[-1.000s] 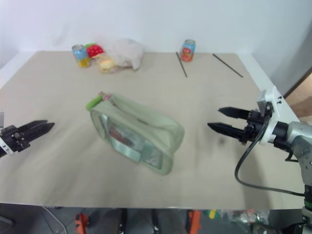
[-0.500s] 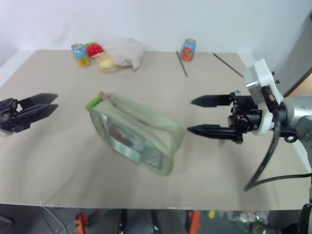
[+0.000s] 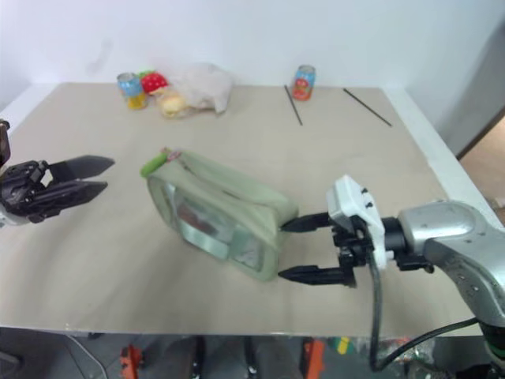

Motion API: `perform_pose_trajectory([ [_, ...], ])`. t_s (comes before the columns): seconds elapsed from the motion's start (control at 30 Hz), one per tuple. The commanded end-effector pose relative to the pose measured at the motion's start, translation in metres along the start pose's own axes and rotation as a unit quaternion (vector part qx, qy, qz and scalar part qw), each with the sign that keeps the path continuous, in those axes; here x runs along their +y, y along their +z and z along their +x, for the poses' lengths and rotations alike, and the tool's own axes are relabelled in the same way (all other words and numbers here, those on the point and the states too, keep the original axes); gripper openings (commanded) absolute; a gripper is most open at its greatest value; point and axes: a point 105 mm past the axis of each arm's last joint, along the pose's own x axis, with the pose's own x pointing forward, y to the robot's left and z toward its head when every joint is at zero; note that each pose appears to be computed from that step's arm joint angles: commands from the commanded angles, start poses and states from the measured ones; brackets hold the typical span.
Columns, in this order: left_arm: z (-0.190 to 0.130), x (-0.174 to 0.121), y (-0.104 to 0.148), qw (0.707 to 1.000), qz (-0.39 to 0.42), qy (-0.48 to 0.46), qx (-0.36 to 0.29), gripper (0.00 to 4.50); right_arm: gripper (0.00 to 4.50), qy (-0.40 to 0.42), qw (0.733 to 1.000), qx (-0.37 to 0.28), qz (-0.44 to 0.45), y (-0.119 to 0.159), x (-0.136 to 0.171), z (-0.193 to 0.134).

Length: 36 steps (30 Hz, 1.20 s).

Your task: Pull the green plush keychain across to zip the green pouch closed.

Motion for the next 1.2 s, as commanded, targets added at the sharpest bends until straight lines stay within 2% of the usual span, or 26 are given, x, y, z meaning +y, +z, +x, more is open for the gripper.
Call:
perform_pose_trajectory([
  [0.03, 0.002, -0.006, 0.008, 1.000, 0.019, -0.008, -0.008, 3.08, 4.09, -0.015, 0.999, -0.016, -0.028, 0.008, -0.006, 0.001],
  [0.2, 0.001, -0.004, 0.006, 1.000, 0.019, 0.002, -0.011, 3.08, 4.09, -0.017, 0.999, -0.017, -0.038, 0.002, -0.011, 0.009],
  [0.23, 0.001, -0.004, 0.005, 1.000, 0.019, 0.003, -0.011, 3.12, 3.57, -0.017, 0.999, -0.016, -0.039, 0.000, -0.013, 0.009],
  [0.4, -0.002, -0.004, 0.005, 1.000, 0.020, 0.015, -0.016, 3.12, 1.85, -0.005, 0.999, -0.020, -0.046, -0.002, -0.016, 0.007],
  [0.43, -0.003, -0.003, 0.006, 0.999, 0.020, 0.019, -0.019, 3.12, 1.30, 0.001, 0.999, -0.016, -0.050, -0.003, -0.016, 0.007],
  [0.5, -0.006, -0.003, 0.007, 0.999, 0.020, 0.025, -0.023, 3.12, 0.92, 0.014, 0.998, -0.013, -0.058, -0.002, -0.016, 0.006],
  [0.57, -0.010, -0.001, 0.006, 0.999, 0.017, 0.036, -0.026, 3.12, 0.31, 0.021, 0.996, -0.001, -0.081, 0.000, -0.021, 0.003],
  [0.6, -0.012, 0.000, 0.006, 0.999, 0.015, 0.041, -0.029, 3.12, 0.18, 0.021, 0.995, 0.006, -0.094, 0.000, -0.024, 0.001],
  [0.8, -0.024, 0.008, 0.015, 0.994, -0.003, 0.071, -0.081, 3.12, 0.08, -0.037, 0.985, 0.034, -0.168, 0.016, -0.070, -0.014],
  [0.97, -0.030, 0.012, 0.019, 0.989, -0.022, 0.090, -0.118, 3.12, 0.08, -0.046, 0.979, 0.050, -0.193, 0.018, -0.095, -0.013],
  [1.1, -0.033, 0.013, 0.010, 0.987, -0.037, 0.110, -0.115, 3.12, 0.08, -0.021, 0.982, 0.049, -0.179, 0.006, -0.096, -0.001],
  [1.2, -0.035, 0.018, -0.009, 0.983, -0.076, 0.138, -0.090, 3.12, 0.08, 0.002, 0.984, 0.041, -0.172, 0.000, -0.087, 0.010],
])
